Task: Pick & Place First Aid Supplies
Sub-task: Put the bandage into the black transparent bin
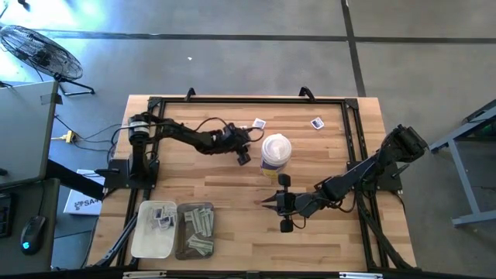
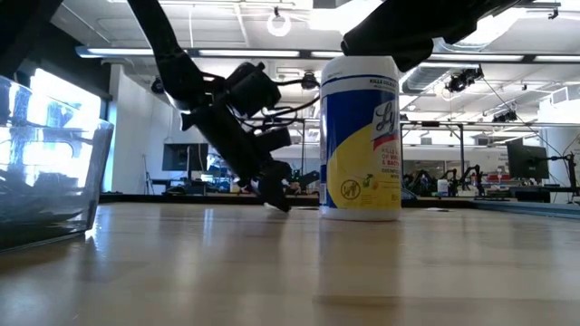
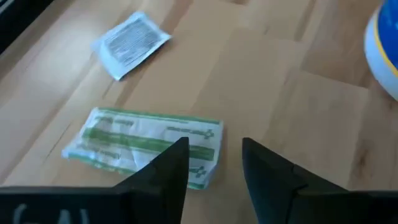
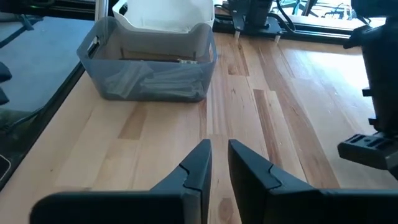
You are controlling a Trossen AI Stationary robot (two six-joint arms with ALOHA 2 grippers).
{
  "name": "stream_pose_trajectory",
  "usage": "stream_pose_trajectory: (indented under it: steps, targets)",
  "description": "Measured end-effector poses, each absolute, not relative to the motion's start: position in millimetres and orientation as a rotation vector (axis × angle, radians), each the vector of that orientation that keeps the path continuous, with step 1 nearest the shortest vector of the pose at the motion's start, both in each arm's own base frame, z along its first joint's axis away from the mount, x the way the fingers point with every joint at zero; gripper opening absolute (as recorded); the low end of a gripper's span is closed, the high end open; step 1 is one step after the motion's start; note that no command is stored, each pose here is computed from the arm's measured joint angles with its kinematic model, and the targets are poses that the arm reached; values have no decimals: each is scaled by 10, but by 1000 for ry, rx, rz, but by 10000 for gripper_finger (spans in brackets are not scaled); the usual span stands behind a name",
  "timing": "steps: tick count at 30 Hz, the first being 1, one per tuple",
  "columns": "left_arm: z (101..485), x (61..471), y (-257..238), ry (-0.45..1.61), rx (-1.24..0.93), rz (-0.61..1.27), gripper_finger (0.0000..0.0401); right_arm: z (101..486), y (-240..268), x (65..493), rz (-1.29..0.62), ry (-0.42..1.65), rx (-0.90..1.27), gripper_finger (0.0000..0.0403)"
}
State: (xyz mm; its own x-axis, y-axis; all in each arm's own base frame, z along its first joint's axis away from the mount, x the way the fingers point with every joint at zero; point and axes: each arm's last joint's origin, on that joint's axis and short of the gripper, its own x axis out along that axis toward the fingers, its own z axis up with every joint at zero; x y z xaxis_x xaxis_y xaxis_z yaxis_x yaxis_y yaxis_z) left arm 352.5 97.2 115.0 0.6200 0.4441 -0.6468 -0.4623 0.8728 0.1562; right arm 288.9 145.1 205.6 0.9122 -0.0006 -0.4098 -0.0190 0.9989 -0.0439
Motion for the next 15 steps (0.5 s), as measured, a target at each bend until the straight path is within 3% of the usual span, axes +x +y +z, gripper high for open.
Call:
stream_pose_trajectory:
  steps: [8, 15]
  targets:
    - [1144, 3514, 985, 736, -47, 573, 124, 2055, 1450, 2888, 9, 424, -48, 47]
    - [1156, 3509, 976, 720, -130, 575, 18, 2055, 1450, 2888, 9, 424, -48, 46]
